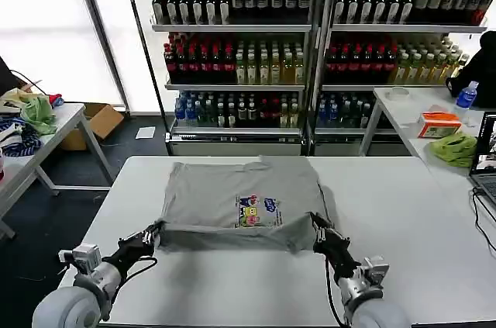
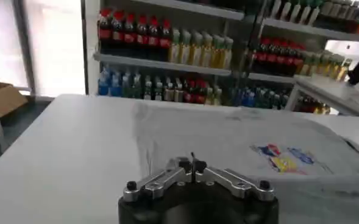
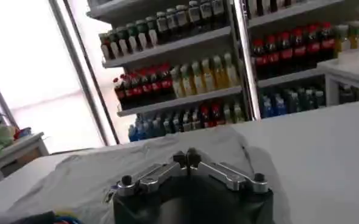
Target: Fold and organize the clothes.
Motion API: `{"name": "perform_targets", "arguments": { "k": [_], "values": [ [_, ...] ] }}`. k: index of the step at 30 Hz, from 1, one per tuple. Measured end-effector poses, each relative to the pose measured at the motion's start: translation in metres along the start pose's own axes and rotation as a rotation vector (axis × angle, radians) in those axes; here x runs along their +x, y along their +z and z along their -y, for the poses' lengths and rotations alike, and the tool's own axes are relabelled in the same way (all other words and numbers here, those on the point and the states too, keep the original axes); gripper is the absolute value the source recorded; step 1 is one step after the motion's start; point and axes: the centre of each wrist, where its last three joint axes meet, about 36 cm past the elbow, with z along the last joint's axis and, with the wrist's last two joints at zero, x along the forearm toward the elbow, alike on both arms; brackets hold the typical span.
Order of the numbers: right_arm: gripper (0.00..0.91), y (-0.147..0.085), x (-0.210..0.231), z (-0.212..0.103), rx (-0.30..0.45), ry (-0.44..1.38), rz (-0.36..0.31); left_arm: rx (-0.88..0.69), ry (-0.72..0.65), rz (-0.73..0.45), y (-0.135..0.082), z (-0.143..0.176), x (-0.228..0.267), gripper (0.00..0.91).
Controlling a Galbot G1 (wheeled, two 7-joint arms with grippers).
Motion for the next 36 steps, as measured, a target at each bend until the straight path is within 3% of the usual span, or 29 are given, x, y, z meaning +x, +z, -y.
{"name": "perform_targets", "arguments": {
  "k": [3,4,5,21,36],
  "values": [
    [0.0,0.001,-0.016,0.001,0.021,0.002,-0.005,0.007,0.003,-0.001,-0.002,-0.005,-0.012,0.02],
    [0.01,0.001,-0.021,0.002,0.028,0.005,-0.008,0.009,0.003,-0.001,-0.002,-0.007,-0.016,0.131],
    [0.907,0.002,-0.027,0.002,0.036,0.006,-0.011,0.011,0.005,-0.001,-0.002,-0.009,-0.02,0.907],
    [0.907,0.001,-0.051,0.012,0.092,0.03,-0.061,-0.042,-0.039,-0.028,-0.003,-0.038,-0.051,0.907],
    [0.907,-0.014,-0.001,0.024,0.1,0.099,-0.061,-0.071,-0.074,-0.009,-0.002,-0.032,-0.025,0.907]
  ]
}}
